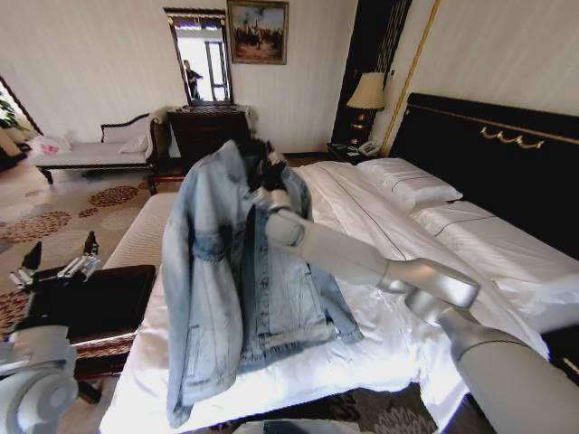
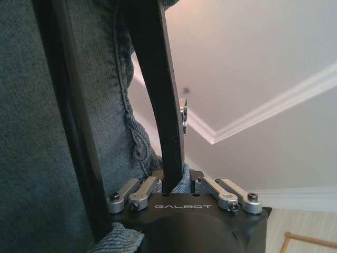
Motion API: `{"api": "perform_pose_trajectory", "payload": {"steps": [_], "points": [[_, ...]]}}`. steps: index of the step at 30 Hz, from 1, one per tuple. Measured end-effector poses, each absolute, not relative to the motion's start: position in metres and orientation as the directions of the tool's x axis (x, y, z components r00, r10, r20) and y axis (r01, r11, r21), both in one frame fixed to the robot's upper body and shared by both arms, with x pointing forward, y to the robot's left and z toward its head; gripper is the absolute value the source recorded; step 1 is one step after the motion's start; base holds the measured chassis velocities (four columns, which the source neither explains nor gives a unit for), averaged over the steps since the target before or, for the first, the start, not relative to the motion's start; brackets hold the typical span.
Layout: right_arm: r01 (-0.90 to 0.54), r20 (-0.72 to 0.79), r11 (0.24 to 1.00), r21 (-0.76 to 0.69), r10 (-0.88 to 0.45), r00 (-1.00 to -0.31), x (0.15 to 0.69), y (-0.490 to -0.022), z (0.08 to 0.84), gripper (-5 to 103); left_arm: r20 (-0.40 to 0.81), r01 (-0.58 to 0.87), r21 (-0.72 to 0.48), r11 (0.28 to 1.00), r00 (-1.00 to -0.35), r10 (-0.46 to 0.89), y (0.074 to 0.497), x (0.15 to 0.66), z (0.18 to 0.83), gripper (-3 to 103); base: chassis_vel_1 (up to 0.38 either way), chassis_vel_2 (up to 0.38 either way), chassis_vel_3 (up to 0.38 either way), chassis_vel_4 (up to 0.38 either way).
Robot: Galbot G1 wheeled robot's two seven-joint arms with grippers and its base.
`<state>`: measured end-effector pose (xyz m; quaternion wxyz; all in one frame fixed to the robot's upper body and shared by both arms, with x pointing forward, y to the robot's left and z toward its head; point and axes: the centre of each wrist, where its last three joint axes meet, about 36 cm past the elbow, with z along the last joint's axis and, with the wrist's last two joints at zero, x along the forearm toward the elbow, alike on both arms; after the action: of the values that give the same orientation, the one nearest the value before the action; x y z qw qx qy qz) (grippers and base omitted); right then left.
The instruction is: Pick up the clothes from the bed and hang them on the clothes hanger.
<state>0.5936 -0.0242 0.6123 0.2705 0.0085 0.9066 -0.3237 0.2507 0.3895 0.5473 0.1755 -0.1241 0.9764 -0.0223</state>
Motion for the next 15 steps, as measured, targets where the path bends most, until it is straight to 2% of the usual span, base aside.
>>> {"api": "perform_pose_trajectory", "payload": {"steps": [1, 5, 11, 14, 15], "points": [[0.191, -0.496, 0.79, -0.582, -0.16, -0.854, 0.594, -0.024, 0.612, 21, -0.337, -0.235, -0.087, 0.968, -0.908, -0.25, 0.389, 0.251, 0.547, 100, 0.0, 0.0, 0.0, 0.0], [0.128, -0.528, 0.874, -0.468, -0.161, -0.834, 0.598, -0.084, 0.64, 21, -0.328, -0.22, -0.095, 0.971, -0.914, -0.239, 0.381, 0.254, 0.554, 100, 0.0, 0.0, 0.0, 0.0], [0.041, -0.556, 0.946, -0.322, -0.154, -0.817, 0.593, -0.134, 0.656, 21, -0.312, -0.201, -0.117, 0.973, -0.922, -0.228, 0.37, 0.258, 0.556, 100, 0.0, 0.0, 0.0, 0.0], [-0.037, -0.628, 0.976, -0.216, -0.168, -0.759, 0.586, -0.161, 0.672, 21, -0.303, -0.196, -0.128, 0.972, -0.926, -0.226, 0.365, 0.257, 0.557, 100, 0.0, 0.0, 0.0, 0.0], [-0.037, -0.628, 0.976, -0.216, -0.168, -0.759, 0.586, -0.161, 0.672, 21, -0.303, -0.196, -0.128, 0.972, -0.926, -0.226, 0.365, 0.257, 0.557, 100, 0.0, 0.0, 0.0, 0.0]]}}
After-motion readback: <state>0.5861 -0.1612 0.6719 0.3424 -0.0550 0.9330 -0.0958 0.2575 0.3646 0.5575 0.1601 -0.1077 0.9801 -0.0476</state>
